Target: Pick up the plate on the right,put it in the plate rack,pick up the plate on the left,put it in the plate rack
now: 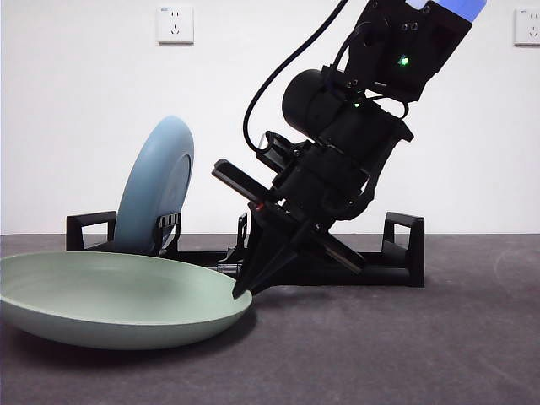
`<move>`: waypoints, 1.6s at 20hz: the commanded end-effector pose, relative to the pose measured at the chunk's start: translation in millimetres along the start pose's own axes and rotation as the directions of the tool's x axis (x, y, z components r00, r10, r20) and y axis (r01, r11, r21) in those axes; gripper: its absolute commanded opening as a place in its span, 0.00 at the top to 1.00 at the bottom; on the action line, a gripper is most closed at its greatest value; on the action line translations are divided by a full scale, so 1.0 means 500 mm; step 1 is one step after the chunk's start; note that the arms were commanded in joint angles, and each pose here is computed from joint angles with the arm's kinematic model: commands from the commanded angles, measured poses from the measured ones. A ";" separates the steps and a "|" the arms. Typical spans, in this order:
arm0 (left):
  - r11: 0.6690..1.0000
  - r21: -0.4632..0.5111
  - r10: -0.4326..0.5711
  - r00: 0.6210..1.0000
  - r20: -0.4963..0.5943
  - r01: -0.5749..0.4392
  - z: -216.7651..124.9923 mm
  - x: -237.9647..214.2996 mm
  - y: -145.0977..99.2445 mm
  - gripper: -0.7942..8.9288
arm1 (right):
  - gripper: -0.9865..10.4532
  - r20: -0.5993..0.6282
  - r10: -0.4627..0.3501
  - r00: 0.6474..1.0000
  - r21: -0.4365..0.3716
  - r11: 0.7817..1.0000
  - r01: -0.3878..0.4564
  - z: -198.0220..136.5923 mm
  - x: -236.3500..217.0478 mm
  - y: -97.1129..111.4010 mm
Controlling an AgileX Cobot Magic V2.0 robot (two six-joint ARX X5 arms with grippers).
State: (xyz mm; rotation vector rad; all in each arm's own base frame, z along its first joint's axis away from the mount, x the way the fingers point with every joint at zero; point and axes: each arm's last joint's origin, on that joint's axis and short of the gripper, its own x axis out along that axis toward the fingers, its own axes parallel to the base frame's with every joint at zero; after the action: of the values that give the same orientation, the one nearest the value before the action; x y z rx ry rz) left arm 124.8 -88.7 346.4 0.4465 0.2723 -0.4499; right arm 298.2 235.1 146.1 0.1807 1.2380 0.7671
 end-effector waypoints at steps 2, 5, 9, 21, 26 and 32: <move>0.992 0.043 -0.118 0.993 -0.023 0.119 -0.006 -0.002 -0.023 0.60 | 0.92 -0.012 -0.006 1.000 -0.023 1.000 0.006 -0.005 -0.043 0.022; 0.961 0.152 -0.221 0.973 -0.073 0.230 -0.010 0.000 -0.058 0.60 | 0.92 0.032 -0.084 0.996 -0.055 0.995 0.086 -0.009 -0.107 0.045; 0.876 0.313 -0.329 0.929 -0.171 0.368 -0.013 0.020 -0.128 0.60 | 0.92 0.133 -0.150 0.980 -0.064 0.985 0.159 -0.014 -0.203 0.070; 0.709 0.511 -0.277 0.859 -0.432 0.486 -0.055 0.118 -0.296 0.60 | 0.92 0.212 -0.155 0.965 -0.031 0.986 0.165 -0.056 -0.352 0.091; 0.705 0.515 -0.279 0.859 -0.430 0.487 -0.055 0.123 -0.300 0.93 | 0.92 0.220 -0.154 0.963 -0.032 0.986 0.165 -0.064 -0.367 0.096; 0.708 0.511 -0.290 0.860 -0.419 0.488 -0.053 0.123 -0.302 0.93 | 0.75 0.256 -0.158 0.954 -0.031 0.985 0.172 -0.066 -0.384 0.097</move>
State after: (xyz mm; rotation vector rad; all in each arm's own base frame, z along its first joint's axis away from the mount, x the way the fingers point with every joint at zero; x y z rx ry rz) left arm 101.7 -220.6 250.7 1.1196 0.5263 -0.9224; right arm 227.6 144.9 307.3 0.1284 0.9884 0.6019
